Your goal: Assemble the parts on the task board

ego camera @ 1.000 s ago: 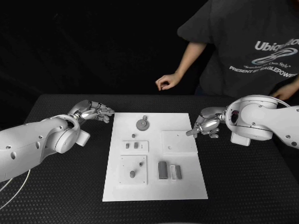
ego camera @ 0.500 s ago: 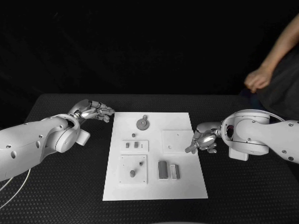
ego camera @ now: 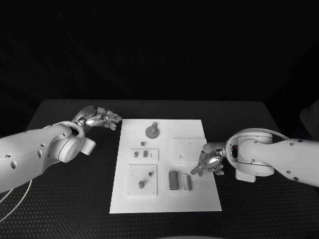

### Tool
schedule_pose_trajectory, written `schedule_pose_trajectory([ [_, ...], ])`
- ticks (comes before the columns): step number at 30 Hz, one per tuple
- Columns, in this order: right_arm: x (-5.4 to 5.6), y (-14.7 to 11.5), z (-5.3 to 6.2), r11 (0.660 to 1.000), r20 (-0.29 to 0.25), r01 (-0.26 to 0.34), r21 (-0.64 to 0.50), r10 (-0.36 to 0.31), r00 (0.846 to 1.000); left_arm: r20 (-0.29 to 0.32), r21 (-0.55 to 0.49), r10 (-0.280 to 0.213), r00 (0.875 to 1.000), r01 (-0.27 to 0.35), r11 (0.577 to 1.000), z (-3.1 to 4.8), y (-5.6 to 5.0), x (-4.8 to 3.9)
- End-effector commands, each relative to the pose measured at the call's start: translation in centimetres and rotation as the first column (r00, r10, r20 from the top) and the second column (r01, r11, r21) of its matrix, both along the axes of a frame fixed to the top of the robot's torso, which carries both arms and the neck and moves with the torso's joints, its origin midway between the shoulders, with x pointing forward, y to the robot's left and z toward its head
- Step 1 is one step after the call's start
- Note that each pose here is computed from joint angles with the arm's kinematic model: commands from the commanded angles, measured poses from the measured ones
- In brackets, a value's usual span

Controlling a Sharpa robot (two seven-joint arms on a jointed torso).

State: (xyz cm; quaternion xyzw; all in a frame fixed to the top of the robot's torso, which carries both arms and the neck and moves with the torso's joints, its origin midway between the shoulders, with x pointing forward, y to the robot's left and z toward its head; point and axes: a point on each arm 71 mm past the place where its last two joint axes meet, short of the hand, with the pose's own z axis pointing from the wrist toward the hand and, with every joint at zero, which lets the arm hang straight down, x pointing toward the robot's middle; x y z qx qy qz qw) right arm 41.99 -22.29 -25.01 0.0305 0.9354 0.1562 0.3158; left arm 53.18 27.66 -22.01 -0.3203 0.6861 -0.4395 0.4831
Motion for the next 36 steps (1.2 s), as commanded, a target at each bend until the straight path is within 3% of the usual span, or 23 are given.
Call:
schedule_pose_trajectory([
  [1, -0.2, 0.2, -0.8, 1.0, -0.018, 0.004, -0.012, -0.004, 1.0, 0.007, -0.012, -0.012, 1.0, 0.012, 1.0, 0.13, -0.3, -0.05],
  [10, -0.9, 1.4, -2.6, 1.0, -0.064, -0.006, -0.002, 0.006, 0.998, 0.006, -0.011, -0.009, 1.0, 0.009, 1.0, 0.14, -0.1, -0.09],
  [27, -0.9, 2.1, -3.6, 1.0, -0.083, -0.024, -0.015, 0.023, 0.996, 0.007, -0.01, -0.008, 1.0, 0.008, 1.0, 0.15, 0.0, -0.11],
  [36, -0.7, 2.0, -3.9, 0.998, -0.062, -0.043, -0.048, 0.04, 0.997, 0.006, -0.01, -0.008, 1.0, 0.008, 1.0, 0.15, 0.0, -0.13],
])
